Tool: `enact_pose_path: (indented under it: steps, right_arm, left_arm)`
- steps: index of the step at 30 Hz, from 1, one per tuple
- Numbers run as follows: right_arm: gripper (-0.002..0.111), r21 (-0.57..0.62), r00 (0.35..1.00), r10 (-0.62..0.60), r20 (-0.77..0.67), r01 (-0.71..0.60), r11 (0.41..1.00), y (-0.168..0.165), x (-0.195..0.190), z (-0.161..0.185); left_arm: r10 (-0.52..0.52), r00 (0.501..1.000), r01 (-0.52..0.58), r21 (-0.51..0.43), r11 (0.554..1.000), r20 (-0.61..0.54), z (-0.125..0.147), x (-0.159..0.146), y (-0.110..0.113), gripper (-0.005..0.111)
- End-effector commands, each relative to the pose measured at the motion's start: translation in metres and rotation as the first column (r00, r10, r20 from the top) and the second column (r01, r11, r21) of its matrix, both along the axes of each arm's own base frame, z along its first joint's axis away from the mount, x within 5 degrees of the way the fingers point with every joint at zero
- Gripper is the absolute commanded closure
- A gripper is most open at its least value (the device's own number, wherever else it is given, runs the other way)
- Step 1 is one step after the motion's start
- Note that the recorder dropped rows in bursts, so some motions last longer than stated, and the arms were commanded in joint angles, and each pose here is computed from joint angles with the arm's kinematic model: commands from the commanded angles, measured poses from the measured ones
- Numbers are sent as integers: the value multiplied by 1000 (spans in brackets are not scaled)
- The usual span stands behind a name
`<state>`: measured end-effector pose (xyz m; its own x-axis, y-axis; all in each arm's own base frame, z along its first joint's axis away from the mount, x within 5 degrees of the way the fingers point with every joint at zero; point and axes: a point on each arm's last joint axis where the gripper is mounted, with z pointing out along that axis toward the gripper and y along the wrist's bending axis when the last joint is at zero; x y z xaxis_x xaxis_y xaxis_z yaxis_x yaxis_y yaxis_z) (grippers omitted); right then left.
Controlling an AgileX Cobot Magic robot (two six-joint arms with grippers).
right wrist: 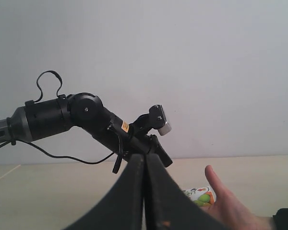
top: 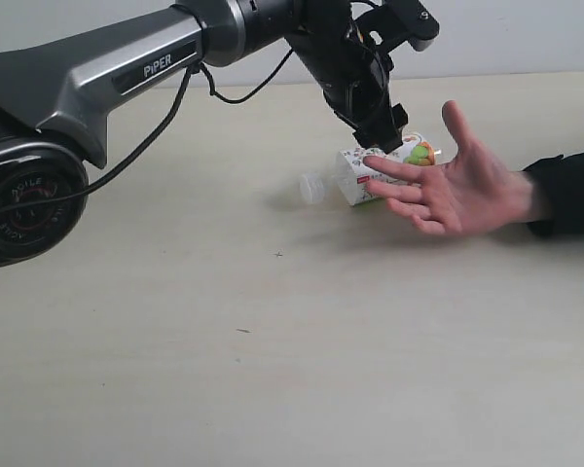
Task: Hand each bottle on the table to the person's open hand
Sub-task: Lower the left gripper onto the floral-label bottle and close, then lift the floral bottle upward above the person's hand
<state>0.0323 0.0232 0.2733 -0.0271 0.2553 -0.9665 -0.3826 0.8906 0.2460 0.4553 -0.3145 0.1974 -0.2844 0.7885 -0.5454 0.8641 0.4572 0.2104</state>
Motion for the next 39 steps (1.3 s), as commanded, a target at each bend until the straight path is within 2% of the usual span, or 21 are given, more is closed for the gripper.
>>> enact_pose_path:
  steps: [1, 6, 9, 15, 20, 25, 32, 39]
  right_arm:
    - [108, 2, 1000, -4, 2, 4, 1000, 0, 0, -1]
    - [108, 2, 1000, -4, 2, 4, 1000, 0, 0, -1]
    - [108, 2, 1000, -4, 2, 4, 1000, 0, 0, -1]
    - [108, 2, 1000, -4, 2, 4, 1000, 0, 0, -1]
    - [108, 2, 1000, -4, 2, 4, 1000, 0, 0, -1]
    - [108, 2, 1000, -4, 2, 4, 1000, 0, 0, -1]
    - [108, 2, 1000, -4, 2, 4, 1000, 0, 0, -1]
    - [108, 2, 1000, -4, 2, 4, 1000, 0, 0, -1]
  left_arm:
    - [44, 999, -44, -24, 999, -20, 2, 0, -1, 34]
    - [47, 996, -44, 33, 998, -77, -13, 0, 4, 34]
    - [46, 996, -40, 82, 996, -74, -17, 1, 9, 34]
    - [40, 998, -34, 115, 993, -57, -20, 3, 12, 34]
    - [32, 993, -13, 164, 986, -117, -42, 2, 13, 34]
    - [33, 991, -11, 167, 986, -127, -45, 1, 12, 34]
    - [-27, 993, 48, 184, 982, -115, -46, 0, 11, 34]
    - [-27, 987, 59, 204, 977, -156, -56, -3, 13, 34]
